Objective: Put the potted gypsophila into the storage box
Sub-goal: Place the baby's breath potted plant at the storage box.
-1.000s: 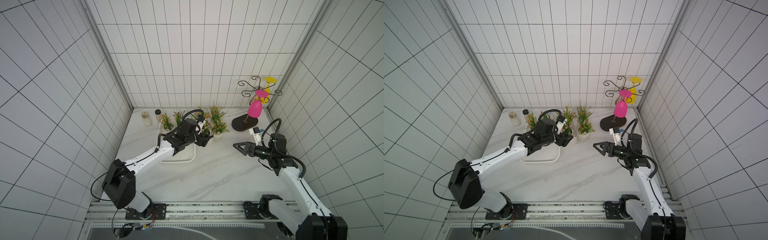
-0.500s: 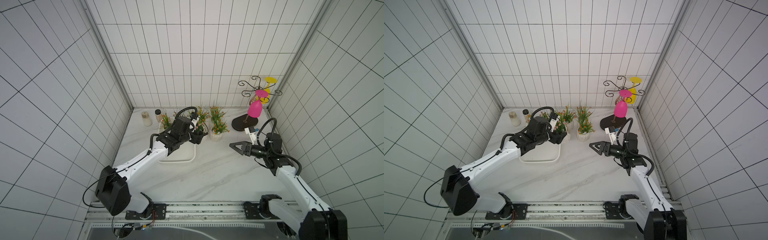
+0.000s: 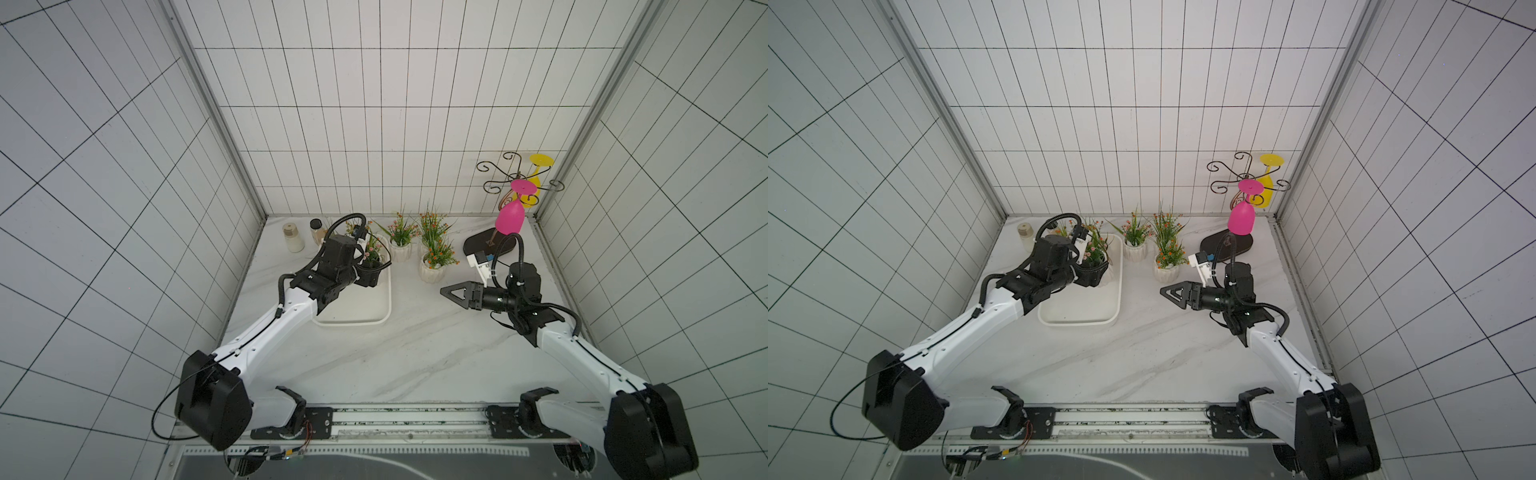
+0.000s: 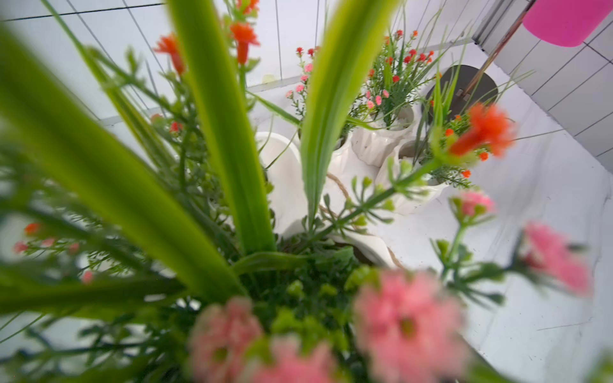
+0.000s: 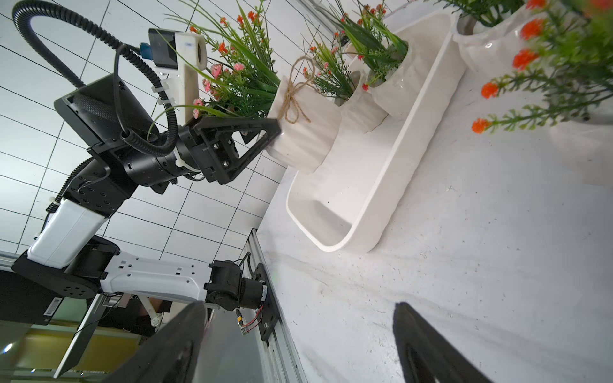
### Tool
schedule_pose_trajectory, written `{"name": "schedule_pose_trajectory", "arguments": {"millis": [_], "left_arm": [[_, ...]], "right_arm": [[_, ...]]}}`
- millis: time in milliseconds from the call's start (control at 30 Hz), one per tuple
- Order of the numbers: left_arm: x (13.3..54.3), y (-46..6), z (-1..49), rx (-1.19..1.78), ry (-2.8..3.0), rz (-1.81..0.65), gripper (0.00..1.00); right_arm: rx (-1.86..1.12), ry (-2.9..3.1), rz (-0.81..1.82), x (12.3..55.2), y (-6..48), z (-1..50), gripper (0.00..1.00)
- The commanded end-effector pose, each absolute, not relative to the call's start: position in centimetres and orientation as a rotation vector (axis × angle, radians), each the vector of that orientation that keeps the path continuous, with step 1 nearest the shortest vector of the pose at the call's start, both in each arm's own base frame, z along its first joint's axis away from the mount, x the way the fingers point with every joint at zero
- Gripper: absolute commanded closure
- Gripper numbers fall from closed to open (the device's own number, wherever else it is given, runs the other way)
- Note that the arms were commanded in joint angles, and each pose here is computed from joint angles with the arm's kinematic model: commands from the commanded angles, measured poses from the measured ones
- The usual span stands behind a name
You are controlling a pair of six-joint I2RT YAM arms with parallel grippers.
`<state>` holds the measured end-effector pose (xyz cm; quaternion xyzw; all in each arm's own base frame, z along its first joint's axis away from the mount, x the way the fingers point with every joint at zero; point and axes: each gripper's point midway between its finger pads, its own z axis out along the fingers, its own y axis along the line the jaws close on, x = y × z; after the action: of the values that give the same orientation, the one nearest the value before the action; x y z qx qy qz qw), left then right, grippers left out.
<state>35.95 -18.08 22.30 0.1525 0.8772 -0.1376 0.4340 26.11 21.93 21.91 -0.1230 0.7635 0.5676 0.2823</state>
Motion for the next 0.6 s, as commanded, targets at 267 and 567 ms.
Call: {"name": "schedule_pose_trajectory", "arguments": {"millis": [267, 567], "left_arm": [[37.3, -12.1, 23.1, 0.18, 2.15, -0.154, 0.48], [38.6, -10.0, 20.5, 0.119, 2.214, -0.096, 0.48]], "right_arm": [[-0.363, 2.014, 1.522, 26.8, 23.8, 22.6, 0.11], [-0.358, 2.035, 1.515, 27.1, 23.9, 21.7, 0.12]]}}
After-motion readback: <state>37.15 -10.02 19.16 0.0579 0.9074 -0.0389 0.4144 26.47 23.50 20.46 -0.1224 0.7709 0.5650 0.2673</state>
